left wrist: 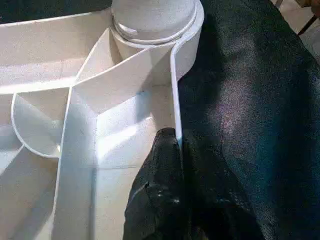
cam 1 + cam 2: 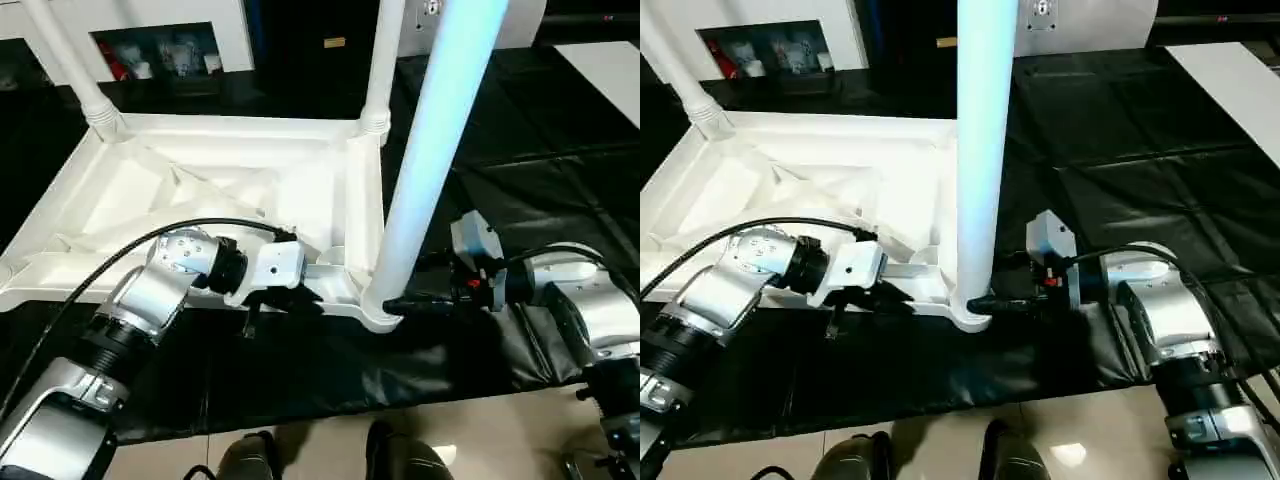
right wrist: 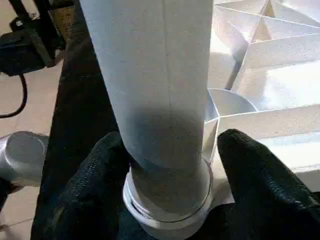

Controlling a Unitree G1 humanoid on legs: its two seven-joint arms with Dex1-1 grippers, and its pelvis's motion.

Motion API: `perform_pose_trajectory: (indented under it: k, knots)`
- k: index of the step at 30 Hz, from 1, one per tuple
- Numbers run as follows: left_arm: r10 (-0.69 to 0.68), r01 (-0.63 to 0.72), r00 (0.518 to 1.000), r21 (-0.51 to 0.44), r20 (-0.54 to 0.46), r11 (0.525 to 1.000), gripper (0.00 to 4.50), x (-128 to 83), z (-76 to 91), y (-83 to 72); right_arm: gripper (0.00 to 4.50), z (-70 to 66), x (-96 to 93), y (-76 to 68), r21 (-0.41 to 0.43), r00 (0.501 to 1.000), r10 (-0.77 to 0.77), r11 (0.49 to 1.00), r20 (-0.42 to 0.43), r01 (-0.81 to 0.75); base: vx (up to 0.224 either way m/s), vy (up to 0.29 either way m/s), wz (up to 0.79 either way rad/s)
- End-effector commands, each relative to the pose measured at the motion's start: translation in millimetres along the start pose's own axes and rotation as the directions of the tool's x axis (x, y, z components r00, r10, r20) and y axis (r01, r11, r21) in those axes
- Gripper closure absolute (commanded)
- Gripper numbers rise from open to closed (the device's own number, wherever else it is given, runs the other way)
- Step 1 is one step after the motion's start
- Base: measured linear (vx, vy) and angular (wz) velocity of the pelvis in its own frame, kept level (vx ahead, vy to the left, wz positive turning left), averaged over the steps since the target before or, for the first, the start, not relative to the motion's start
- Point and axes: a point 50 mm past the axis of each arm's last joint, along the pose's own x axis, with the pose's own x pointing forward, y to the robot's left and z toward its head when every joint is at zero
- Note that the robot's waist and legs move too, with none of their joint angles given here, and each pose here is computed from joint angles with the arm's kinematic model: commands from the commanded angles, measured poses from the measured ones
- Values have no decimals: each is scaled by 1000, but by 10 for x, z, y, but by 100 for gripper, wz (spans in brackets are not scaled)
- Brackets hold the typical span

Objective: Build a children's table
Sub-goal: Rotate leg to tighten

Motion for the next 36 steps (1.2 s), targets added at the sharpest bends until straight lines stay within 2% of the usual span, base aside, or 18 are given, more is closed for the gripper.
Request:
perform_pose_trajectory:
  k: [1,8,16,20,21,25,26,29,30,32,35,36]
  knots:
    - [-78,78,997,66,-6,995,450,53,74,-33,193,36,12,-15,-22,1000,14,1000,12,-14,0,0,0]
    - [-78,79,997,62,-8,995,450,49,60,-30,253,27,21,-7,-21,999,39,999,12,-38,0,0,0]
    - [-66,65,997,29,26,997,450,71,68,-40,262,2,68,75,16,997,67,998,44,-68,0,0,0]
    - [2,-1,999,-28,32,1000,450,91,79,6,262,19,177,115,65,995,-5,998,98,-2,0,0,0]
    - [61,-58,997,-64,43,996,450,115,104,58,262,17,256,109,92,992,-79,993,97,70,0,0,0]
    - [222,-214,974,-147,39,966,450,230,200,207,262,65,541,27,189,942,-318,937,106,295,-28,-1,-3]
    - [286,-274,957,-184,41,944,450,293,248,276,262,123,645,0,218,911,-391,908,132,358,0,0,0]
    - [360,-343,932,-226,36,912,450,379,305,365,262,172,769,-12,265,884,-445,877,140,400,0,0,0]
    - [413,-394,910,-255,25,883,450,462,359,428,262,219,884,-24,286,857,-495,850,142,443,0,0,0]
    - [468,-444,884,-290,16,848,450,540,421,488,262,253,997,-53,323,819,-560,803,121,501,-18,27,-3]
    - [510,-482,860,-306,14,821,450,613,507,535,262,274,1113,-114,339,758,-648,731,72,592,0,0,0]
    - [516,-490,857,-298,10,819,450,620,524,543,262,277,1116,-131,370,741,-667,710,80,599,0,0,0]
